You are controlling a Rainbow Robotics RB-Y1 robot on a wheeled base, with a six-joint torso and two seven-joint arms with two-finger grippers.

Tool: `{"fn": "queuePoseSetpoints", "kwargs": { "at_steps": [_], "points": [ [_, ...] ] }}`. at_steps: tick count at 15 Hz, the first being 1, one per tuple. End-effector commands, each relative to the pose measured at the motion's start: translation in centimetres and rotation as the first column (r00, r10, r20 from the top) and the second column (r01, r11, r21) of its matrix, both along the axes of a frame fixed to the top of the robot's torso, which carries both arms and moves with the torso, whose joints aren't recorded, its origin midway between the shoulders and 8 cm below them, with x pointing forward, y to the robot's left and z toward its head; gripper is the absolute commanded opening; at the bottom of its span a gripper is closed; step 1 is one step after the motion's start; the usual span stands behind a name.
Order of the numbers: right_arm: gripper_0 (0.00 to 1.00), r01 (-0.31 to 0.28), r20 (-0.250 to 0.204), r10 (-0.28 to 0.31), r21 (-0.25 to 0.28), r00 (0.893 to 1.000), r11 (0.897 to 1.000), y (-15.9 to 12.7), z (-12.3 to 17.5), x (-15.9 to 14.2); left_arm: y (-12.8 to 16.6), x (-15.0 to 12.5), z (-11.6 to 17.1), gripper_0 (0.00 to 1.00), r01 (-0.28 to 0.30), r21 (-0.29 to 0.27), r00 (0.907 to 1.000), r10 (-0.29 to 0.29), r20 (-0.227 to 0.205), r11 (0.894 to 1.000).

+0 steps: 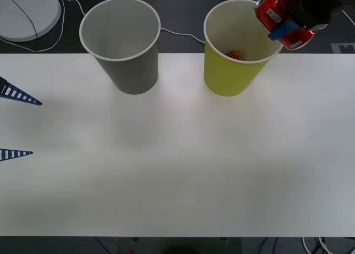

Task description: Put the can into the green bin and the plastic bottle into the gray bin

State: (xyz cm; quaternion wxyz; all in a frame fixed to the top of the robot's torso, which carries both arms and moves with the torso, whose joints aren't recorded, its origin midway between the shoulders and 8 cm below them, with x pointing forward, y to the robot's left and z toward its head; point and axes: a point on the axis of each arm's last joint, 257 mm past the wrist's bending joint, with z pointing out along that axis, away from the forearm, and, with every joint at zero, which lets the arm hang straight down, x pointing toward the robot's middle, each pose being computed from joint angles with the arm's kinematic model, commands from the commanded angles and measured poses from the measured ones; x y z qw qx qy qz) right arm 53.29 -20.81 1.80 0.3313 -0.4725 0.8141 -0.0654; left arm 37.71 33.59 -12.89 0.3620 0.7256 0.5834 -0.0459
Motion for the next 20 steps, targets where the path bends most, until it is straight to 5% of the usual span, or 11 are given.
{"fn": "queuePoseSetpoints", "kwargs": {
  "at_steps": [1,9,10,12,20],
  "points": [
    [0.00,0.013,0.011,-0.013,-0.003,1.000,1.000,1.7,0.1,3.5,0.0,0.0,0.0,1.00,0.000,0.000,1.0000,0.000,0.000,1.000],
    [0.00,0.023,0.013,-0.023,-0.016,1.000,1.000,2.4,0.0,5.9,0.0,0.0,0.0,1.00,0.000,0.000,1.0000,0.000,0.000,1.000],
    [0.22,0.021,0.013,-0.021,-0.019,1.000,1.000,2.4,0.0,5.9,0.0,0.0,0.0,1.00,0.000,0.000,1.0000,0.000,0.000,1.000],
    [0.96,0.009,0.020,-0.009,-0.028,1.000,1.000,2.4,0.2,5.9,0.0,0.0,0.0,1.00,0.000,0.000,1.0000,0.000,0.000,1.000],
    [1.00,-0.028,0.006,0.028,-0.031,1.000,0.999,0.8,1.9,3.4,0.0,0.0,0.0,1.00,0.000,0.000,1.0000,0.000,0.000,1.000]
  ]
}}
